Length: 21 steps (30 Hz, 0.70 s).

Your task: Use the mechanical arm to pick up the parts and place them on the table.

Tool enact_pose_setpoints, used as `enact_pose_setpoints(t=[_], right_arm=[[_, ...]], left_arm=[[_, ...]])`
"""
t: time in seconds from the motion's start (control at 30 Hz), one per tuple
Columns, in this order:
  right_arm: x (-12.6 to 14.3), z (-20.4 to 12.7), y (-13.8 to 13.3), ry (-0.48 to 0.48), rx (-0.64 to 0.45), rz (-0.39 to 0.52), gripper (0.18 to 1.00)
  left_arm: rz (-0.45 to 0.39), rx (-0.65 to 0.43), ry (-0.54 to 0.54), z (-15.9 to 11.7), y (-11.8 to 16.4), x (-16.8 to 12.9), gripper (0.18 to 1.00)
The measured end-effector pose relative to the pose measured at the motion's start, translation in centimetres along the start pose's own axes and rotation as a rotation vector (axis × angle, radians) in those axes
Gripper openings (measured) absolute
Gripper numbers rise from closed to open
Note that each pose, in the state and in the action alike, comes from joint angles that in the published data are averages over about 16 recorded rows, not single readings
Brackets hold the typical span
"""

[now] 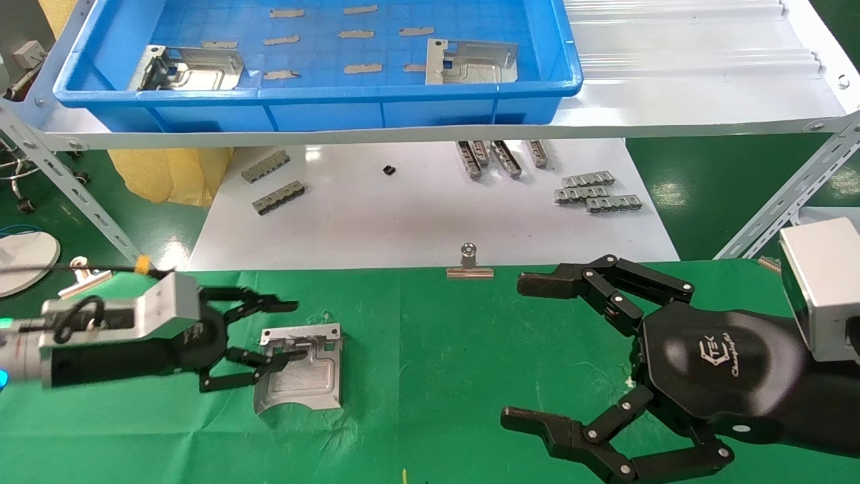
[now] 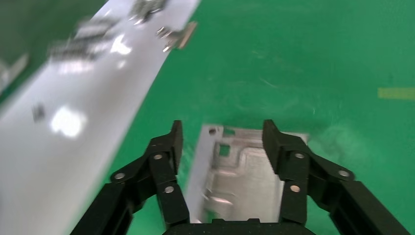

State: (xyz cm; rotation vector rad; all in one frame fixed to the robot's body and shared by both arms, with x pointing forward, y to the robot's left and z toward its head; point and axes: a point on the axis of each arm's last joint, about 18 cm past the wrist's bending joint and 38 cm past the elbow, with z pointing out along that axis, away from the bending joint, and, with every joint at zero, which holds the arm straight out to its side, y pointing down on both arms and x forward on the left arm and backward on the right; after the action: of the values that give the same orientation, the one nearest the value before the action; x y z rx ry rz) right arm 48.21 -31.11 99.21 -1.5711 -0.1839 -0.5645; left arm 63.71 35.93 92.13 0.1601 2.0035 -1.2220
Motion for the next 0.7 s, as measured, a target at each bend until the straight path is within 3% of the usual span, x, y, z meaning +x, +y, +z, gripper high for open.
enact_pose_setpoints(t=[0.23,0.7], right_arm=[[0.0,0.0,0.0,0.000,0.000,0.000,1.000],[0.0,0.0,0.0,0.000,0.000,0.000,1.000]], left_arm=[[-0.125,0.022,-0.034,-0.5,1.4,1.1,0.691],[-0.134,0.084,-0.035,-0.4,0.1,1.0,0.933]])
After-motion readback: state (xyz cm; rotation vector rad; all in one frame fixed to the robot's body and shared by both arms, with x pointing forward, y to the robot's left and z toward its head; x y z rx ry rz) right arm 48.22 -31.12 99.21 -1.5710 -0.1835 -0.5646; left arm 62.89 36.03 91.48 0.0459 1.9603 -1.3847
